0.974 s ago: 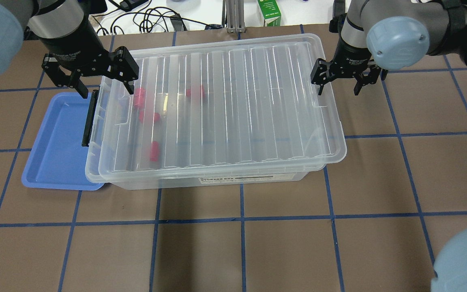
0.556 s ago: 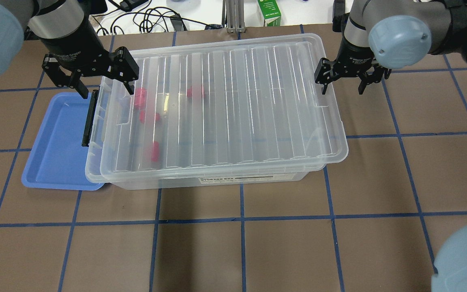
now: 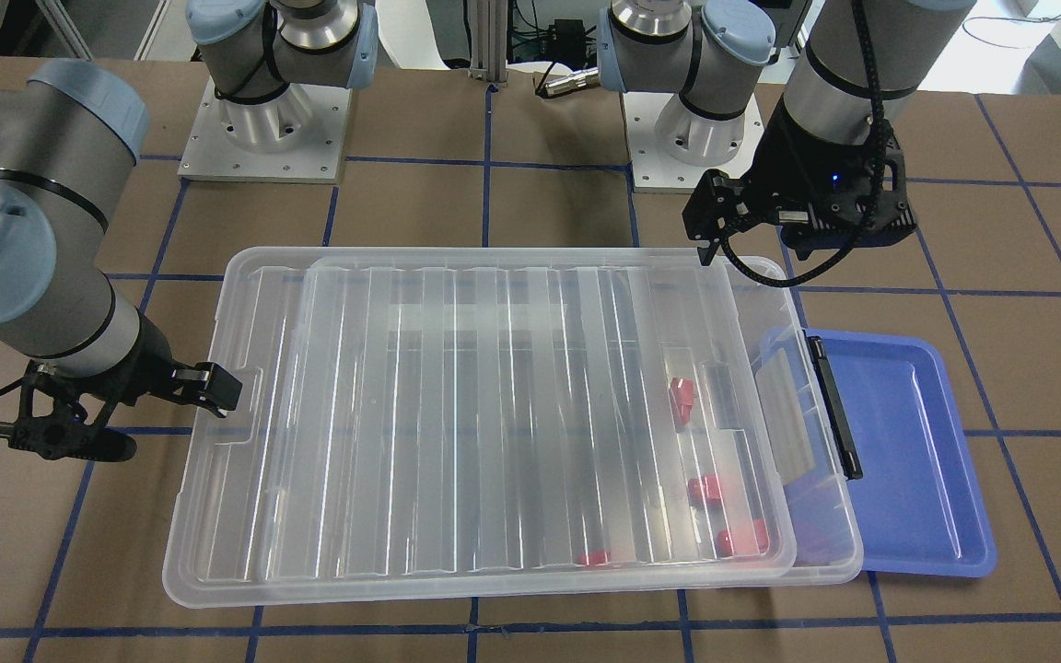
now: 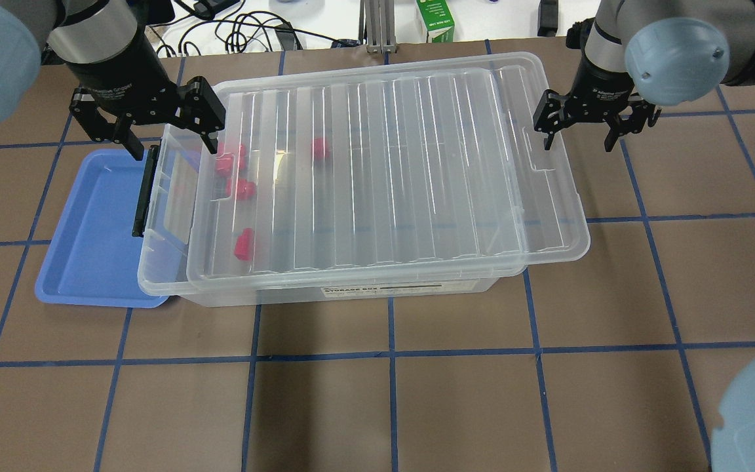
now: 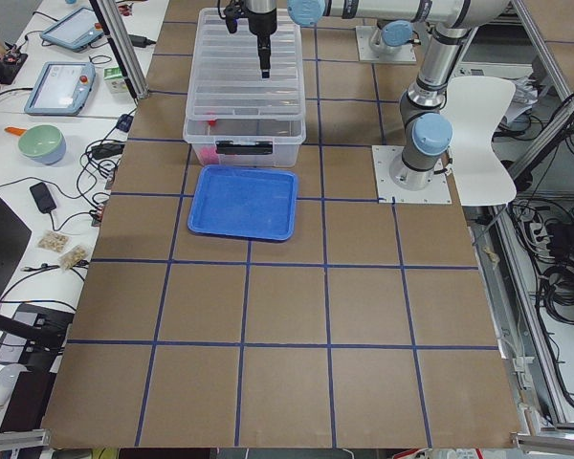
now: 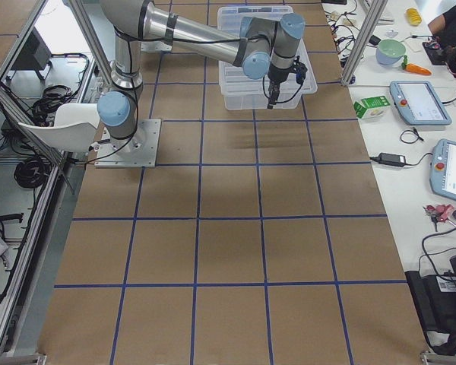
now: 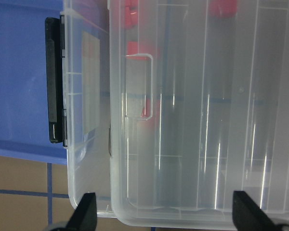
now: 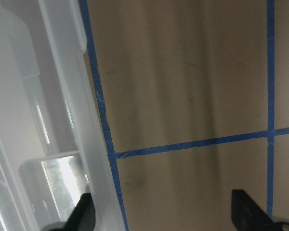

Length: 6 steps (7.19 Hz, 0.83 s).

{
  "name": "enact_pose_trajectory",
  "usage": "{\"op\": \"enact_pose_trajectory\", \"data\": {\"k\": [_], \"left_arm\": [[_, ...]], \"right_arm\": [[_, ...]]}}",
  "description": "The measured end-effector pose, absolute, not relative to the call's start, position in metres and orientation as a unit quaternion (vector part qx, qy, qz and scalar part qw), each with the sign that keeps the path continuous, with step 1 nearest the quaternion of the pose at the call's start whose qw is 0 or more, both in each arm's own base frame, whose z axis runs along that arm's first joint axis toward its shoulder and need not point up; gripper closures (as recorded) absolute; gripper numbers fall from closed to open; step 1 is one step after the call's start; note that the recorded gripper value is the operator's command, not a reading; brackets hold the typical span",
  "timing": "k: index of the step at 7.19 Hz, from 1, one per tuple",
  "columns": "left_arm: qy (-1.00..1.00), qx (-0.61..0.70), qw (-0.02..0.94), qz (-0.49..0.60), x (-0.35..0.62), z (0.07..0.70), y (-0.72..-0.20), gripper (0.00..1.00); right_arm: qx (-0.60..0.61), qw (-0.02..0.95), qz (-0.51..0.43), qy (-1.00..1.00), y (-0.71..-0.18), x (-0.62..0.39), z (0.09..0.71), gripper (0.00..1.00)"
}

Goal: Place red block in blue tray from box

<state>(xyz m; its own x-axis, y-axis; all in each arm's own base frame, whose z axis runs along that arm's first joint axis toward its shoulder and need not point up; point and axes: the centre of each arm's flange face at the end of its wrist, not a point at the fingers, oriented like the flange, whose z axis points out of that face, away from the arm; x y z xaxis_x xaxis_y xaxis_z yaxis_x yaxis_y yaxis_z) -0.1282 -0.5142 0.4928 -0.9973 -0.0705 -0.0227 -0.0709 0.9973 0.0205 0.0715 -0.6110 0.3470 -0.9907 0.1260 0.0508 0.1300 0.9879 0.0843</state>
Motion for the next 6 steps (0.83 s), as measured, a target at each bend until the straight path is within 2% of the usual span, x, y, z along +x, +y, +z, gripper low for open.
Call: {"op": "enact_pose_trajectory", "data": {"k": [6], "left_arm": [[0.999, -0.036, 0.011, 0.013, -0.129, 0.49, -0.515, 0.0]], "right_arm": [[-0.089, 0.021, -0.048, -0.995, -0.613, 0.025, 0.348, 0.0]]}}
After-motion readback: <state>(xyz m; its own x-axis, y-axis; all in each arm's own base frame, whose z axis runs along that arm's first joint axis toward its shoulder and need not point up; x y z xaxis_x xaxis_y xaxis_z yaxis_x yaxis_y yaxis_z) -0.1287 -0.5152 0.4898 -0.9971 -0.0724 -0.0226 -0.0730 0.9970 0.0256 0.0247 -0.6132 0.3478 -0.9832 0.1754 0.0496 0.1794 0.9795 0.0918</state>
